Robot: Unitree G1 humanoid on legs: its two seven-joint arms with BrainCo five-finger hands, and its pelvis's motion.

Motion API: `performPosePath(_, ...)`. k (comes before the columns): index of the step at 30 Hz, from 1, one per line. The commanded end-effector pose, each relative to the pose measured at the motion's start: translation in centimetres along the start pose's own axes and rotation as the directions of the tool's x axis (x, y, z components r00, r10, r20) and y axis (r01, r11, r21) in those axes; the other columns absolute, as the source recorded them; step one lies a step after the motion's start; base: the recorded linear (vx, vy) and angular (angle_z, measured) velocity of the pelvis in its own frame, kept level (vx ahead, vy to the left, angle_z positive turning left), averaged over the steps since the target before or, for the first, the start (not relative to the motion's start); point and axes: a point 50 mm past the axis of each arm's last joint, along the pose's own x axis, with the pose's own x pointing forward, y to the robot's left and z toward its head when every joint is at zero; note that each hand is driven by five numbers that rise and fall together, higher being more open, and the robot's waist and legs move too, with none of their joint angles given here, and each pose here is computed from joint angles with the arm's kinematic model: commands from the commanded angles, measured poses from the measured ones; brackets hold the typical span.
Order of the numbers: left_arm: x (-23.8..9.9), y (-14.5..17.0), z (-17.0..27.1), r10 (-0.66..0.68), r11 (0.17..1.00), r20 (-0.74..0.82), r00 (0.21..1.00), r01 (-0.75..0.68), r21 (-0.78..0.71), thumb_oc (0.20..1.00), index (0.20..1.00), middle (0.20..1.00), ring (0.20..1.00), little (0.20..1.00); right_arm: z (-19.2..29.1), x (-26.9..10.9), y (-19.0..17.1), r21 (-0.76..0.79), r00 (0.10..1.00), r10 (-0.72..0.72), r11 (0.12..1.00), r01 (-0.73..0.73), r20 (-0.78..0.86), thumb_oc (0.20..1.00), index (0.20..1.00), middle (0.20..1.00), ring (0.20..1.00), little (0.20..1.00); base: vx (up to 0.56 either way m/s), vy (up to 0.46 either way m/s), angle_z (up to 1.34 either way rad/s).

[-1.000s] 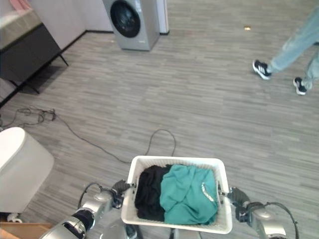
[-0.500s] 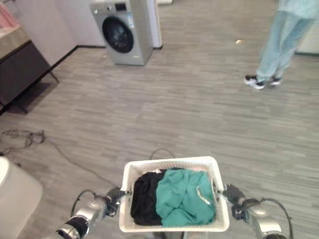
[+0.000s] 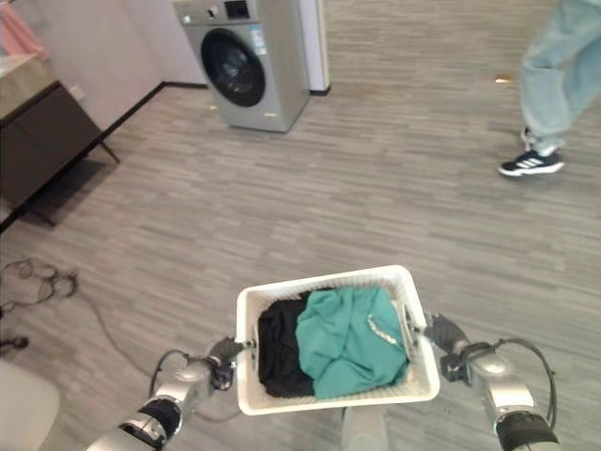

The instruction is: Grab the laundry basket,head to the washer,open it,put in the laundry and shut it.

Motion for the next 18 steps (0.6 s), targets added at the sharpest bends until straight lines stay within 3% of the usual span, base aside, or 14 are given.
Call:
performPosePath(1,0.2,0.0,2.4,-0.012,0.992,0.126,0.992,0.028,-0.127,0.2,0.2,0.2,0.2,0.2,-1.1,-0.5,4.0,-0.035,0.955,0.295,0.955,-0.295,-0.013,0.2,0.2,0.2,0.2,0.2,0.41,-0.299,-0.28)
performPosePath(5,0.1,0.5,2.1,0.006,0.991,0.117,0.993,0.01,-0.136,0.2,0.2,0.2,0.2,0.2,-2.1,-1.1,3.8,-0.014,0.956,0.291,0.956,-0.291,-0.03,0.2,0.2,0.2,0.2,0.2,0.33,-0.058,-0.3)
performPosePath(18,-0.4,0.8,1.5,-0.003,0.994,0.141,0.99,0.019,-0.112,0.2,0.2,0.2,0.2,0.2,-1.6,-0.5,4.5,-0.066,0.944,0.327,0.942,-0.329,-0.037,0.2,0.2,0.2,0.2,0.2,0.48,0.124,-0.33)
